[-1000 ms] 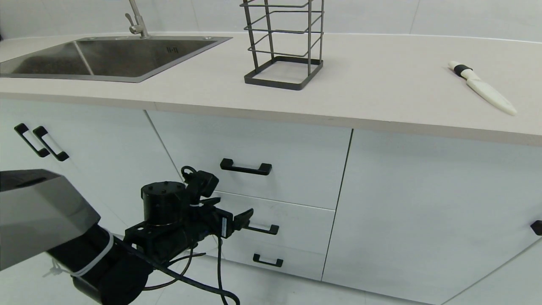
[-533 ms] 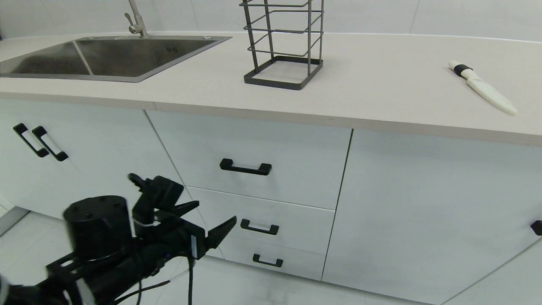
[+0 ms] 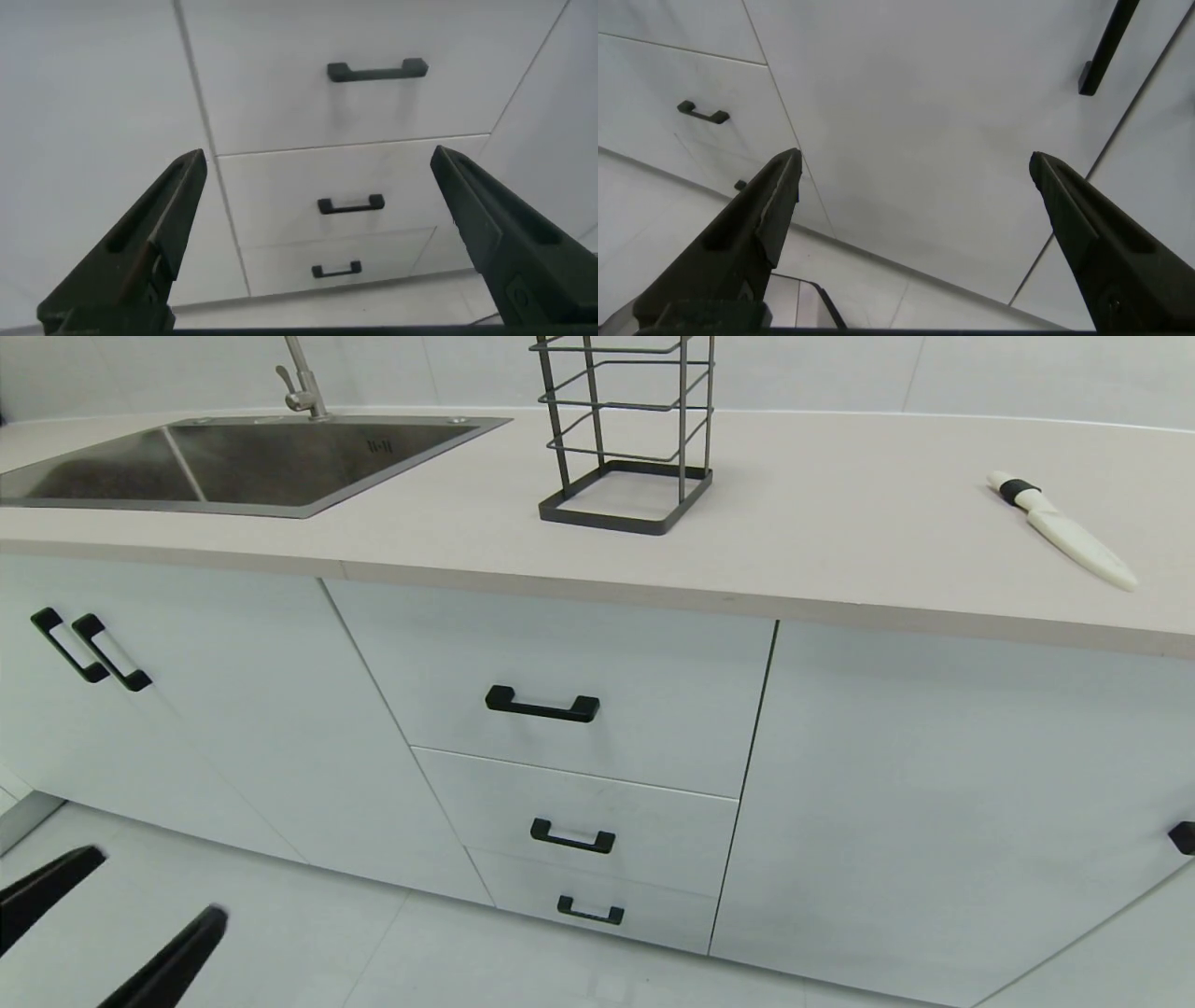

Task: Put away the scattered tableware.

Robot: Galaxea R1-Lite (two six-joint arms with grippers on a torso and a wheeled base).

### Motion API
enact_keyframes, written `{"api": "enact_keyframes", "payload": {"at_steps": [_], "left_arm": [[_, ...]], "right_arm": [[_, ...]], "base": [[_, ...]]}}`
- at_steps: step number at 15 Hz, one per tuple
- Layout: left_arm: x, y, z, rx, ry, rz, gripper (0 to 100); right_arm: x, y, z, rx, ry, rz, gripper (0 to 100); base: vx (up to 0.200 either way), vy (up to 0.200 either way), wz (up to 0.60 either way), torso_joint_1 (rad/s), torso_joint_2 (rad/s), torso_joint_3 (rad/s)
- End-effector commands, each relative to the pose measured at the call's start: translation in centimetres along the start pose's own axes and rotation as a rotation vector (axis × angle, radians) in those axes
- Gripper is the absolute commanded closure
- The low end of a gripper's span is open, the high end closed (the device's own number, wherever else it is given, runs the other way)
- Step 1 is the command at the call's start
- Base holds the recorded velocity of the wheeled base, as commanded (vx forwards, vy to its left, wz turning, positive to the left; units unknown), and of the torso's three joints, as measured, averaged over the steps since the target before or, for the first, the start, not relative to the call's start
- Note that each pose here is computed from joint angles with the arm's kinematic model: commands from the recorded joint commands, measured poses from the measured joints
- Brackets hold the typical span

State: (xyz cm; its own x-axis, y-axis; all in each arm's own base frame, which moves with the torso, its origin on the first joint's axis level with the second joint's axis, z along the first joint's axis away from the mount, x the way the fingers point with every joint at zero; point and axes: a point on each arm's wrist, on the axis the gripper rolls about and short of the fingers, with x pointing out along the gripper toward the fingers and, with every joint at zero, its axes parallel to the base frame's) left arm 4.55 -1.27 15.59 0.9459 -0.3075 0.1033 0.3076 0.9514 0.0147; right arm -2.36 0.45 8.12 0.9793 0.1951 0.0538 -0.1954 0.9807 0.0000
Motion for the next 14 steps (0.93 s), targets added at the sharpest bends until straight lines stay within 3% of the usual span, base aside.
{"api": "enact_keyframes", "payload": {"at_steps": [1,3,4,5,6,7,10,14], "left_arm": [[-6.9,-0.8,-4.0,0.022,-0.076,0.138,0],[-7.0,-0.9,-5.0,0.006,-0.039,0.214,0],[-7.6,-1.1,-6.9,0.008,0.066,0.264,0],[-7.7,-1.2,-6.6,0.025,0.084,0.269,0],[-7.7,-1.1,-6.7,0.03,0.073,0.277,0],[-7.7,-1.0,-6.8,0.063,0.07,0.328,0],[-7.7,-1.0,-6.8,0.045,0.064,0.336,0],[-7.7,-1.0,-6.8,0.045,0.064,0.333,0]], "right_arm": [[0.0,0.0,0.0,0.0,0.001,0.0,0],[0.0,0.0,0.0,0.0,0.001,0.0,0],[0.0,0.0,0.0,-0.001,0.001,0.001,0],[0.0,0.0,0.0,0.0,0.001,0.0,0],[0.0,0.0,0.0,0.002,0.001,0.0,0],[0.0,0.0,0.0,0.0,0.001,0.0,0],[0.0,0.0,0.0,0.0,0.001,0.0,0],[0.0,0.0,0.0,0.0,0.001,0.0,0]], "base": [[0.0,0.0,0.0,0.0,0.0,0.0],[0.0,0.0,0.0,0.0,0.0,0.0],[0.0,0.0,0.0,0.0,0.0,0.0],[0.0,0.0,0.0,0.0,0.0,0.0],[0.0,0.0,0.0,0.0,0.0,0.0],[0.0,0.0,0.0,0.0,0.0,0.0],[0.0,0.0,0.0,0.0,0.0,0.0],[0.0,0.0,0.0,0.0,0.0,0.0]]}}
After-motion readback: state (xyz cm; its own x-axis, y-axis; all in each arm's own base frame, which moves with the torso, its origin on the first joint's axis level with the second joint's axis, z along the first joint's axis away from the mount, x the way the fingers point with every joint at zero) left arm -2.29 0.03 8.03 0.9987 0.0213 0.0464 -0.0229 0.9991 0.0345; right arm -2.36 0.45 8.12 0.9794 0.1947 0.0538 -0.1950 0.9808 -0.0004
